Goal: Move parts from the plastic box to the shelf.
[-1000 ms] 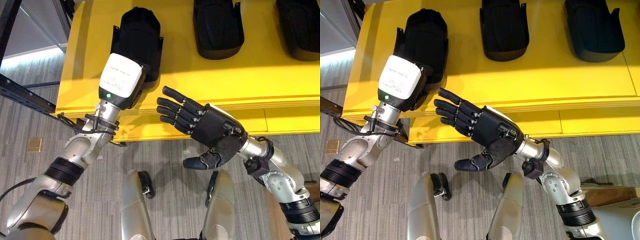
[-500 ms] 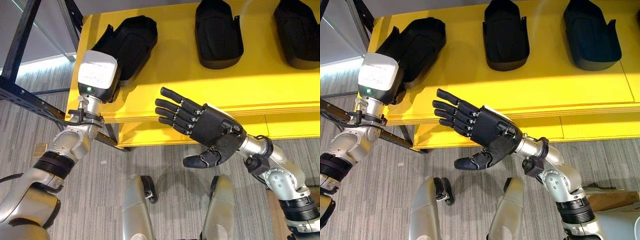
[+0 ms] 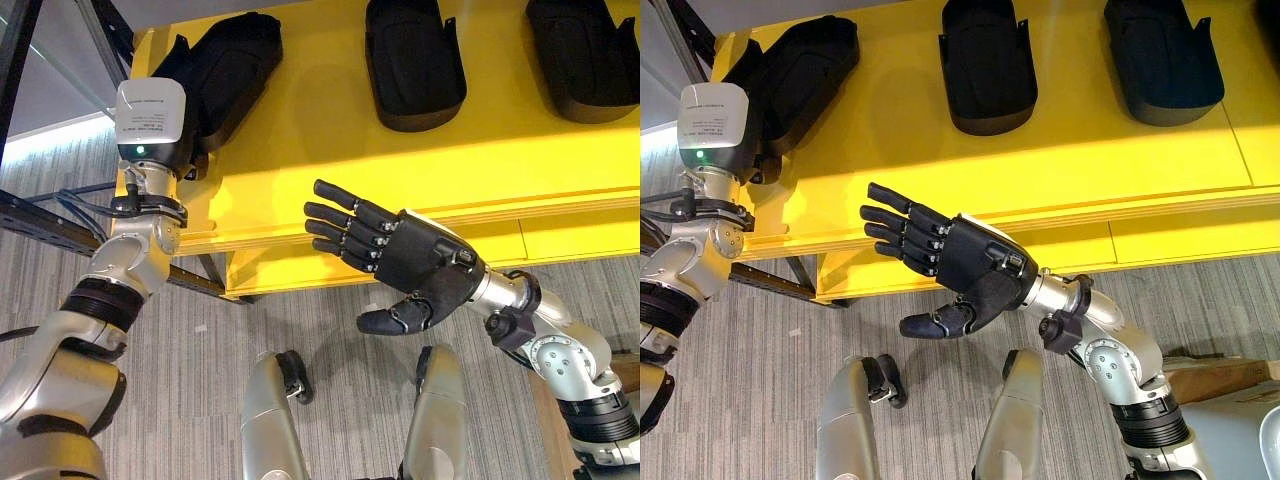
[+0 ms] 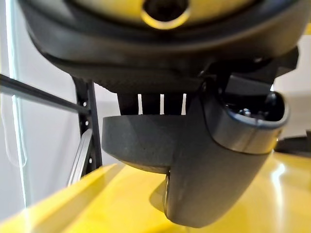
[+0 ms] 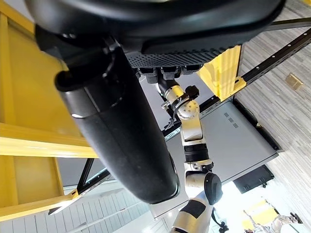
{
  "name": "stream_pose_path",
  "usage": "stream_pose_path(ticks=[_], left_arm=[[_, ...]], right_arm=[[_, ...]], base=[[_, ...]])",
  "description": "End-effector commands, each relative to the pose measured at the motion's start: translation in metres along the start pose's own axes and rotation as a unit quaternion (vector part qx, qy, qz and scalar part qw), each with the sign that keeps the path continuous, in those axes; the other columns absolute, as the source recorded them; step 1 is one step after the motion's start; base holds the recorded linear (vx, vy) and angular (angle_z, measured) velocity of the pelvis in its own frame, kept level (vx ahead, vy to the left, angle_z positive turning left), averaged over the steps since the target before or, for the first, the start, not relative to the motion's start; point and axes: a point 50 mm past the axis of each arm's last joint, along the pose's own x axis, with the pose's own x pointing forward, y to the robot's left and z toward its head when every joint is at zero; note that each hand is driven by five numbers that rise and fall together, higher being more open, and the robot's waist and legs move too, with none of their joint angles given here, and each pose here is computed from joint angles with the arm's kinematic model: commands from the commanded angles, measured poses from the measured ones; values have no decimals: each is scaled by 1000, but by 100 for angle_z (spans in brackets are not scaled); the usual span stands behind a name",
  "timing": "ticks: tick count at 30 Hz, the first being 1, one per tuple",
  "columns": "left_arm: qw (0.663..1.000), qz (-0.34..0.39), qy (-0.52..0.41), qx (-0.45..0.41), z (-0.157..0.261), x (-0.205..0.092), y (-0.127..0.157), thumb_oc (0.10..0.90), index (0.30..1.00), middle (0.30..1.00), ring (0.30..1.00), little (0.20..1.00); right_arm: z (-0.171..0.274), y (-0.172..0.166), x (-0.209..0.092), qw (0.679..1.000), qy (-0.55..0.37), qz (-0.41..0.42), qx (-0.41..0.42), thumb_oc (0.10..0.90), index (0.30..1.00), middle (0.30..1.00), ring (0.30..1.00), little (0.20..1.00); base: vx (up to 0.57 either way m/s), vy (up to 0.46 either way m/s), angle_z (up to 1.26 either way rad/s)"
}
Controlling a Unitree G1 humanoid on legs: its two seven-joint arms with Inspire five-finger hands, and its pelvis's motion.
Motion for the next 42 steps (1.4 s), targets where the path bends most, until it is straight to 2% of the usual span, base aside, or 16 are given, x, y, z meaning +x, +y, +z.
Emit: stream_pose_path(ticks=[1,5,16,22,33,38,42], left_arm=[[996,57,39,-59,2,21,25,400,300,300,300,300],[989,38,54,-131,13,23,17,400,300,300,300,300],[980,9,57,-189,36,24,1,400,300,300,300,300],[969,7,95,-230,39,20,-9,400,300,300,300,300],[911,-17,159,-380,38,7,-32,400,300,300,300,300],[892,-8,170,-418,42,4,-36,400,300,300,300,300],[892,-12,169,-418,43,1,-40,400,300,300,300,300]], right_arm=[[18,19,17,994,-88,68,-4,900,1000,1000,1000,1000],[17,19,19,994,-90,63,-3,900,1000,1000,1000,1000],[14,20,24,993,-98,63,2,900,1000,1000,1000,1000],[13,22,28,993,-100,61,1,900,1000,1000,1000,1000],[12,28,35,993,-102,58,0,900,1000,1000,1000,1000],[11,30,38,993,-102,59,-1,900,1000,1000,1000,1000],[11,30,39,993,-103,56,1,900,1000,1000,1000,1000]], base=[[0,0,0],[24,-49,-5],[13,-33,0],[3,-11,0],[1,-3,0],[2,-1,-3],[0,0,0]])
